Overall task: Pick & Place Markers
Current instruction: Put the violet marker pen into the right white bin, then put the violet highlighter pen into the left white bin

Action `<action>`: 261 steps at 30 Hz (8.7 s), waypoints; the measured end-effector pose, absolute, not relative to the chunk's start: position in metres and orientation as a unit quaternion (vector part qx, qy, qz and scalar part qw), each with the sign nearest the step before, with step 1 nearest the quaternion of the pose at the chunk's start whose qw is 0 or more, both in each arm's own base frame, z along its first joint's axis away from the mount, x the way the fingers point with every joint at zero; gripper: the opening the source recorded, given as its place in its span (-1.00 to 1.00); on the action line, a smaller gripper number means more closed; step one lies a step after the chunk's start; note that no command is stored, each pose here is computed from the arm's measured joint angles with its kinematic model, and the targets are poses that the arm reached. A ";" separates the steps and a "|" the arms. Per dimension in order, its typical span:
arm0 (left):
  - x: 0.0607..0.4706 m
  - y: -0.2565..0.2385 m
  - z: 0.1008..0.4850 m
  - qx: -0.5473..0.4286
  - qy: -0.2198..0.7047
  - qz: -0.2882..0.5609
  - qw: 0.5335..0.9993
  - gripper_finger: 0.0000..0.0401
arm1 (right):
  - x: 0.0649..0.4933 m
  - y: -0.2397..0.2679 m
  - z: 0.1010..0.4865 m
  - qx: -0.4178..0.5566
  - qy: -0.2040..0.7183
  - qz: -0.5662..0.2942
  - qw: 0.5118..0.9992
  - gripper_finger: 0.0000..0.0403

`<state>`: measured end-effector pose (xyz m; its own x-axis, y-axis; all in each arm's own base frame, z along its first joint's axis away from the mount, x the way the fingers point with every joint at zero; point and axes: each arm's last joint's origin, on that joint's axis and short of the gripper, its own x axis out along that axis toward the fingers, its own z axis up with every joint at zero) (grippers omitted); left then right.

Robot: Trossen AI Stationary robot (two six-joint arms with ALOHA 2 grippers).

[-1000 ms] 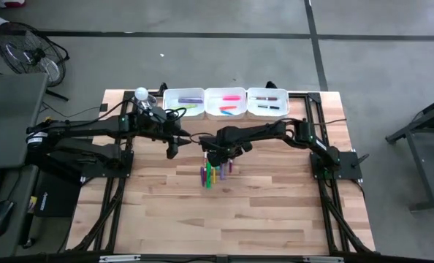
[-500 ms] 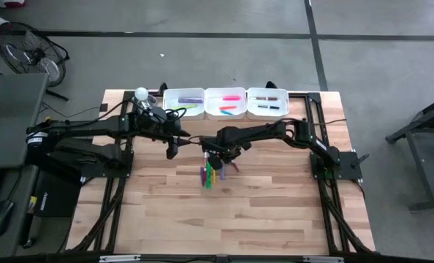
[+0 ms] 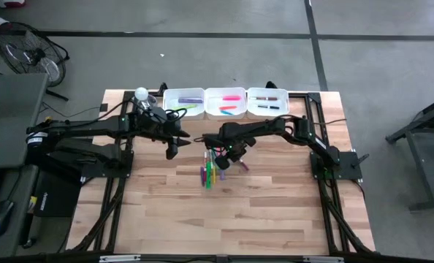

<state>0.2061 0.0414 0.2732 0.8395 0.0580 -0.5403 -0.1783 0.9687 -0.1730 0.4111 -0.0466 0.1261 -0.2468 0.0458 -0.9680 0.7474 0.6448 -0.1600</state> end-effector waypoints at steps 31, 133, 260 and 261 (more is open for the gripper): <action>0.206 0.041 0.272 -0.104 0.282 0.062 0.952 -0.29 | 0.318 -0.178 0.236 0.137 0.766 -0.311 0.545 -0.89; 0.207 0.040 0.275 -0.154 0.265 0.037 0.951 -0.29 | 0.272 -0.250 0.236 0.379 0.683 -0.261 0.567 -0.26; 0.193 0.035 0.257 -0.161 0.379 0.011 0.911 -0.29 | 0.390 0.052 0.174 0.210 0.671 -0.425 0.570 -0.73; 0.194 0.035 0.258 -0.165 0.374 0.012 0.913 -0.29 | 0.389 0.053 0.178 0.209 0.663 -0.426 0.580 -0.73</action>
<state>0.1939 0.0349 0.2578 0.7206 -0.1010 -0.6859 -0.1452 0.9454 -0.2917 0.3895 0.0526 0.1778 -0.2410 -0.2173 -0.9459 0.7702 0.5502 -0.3226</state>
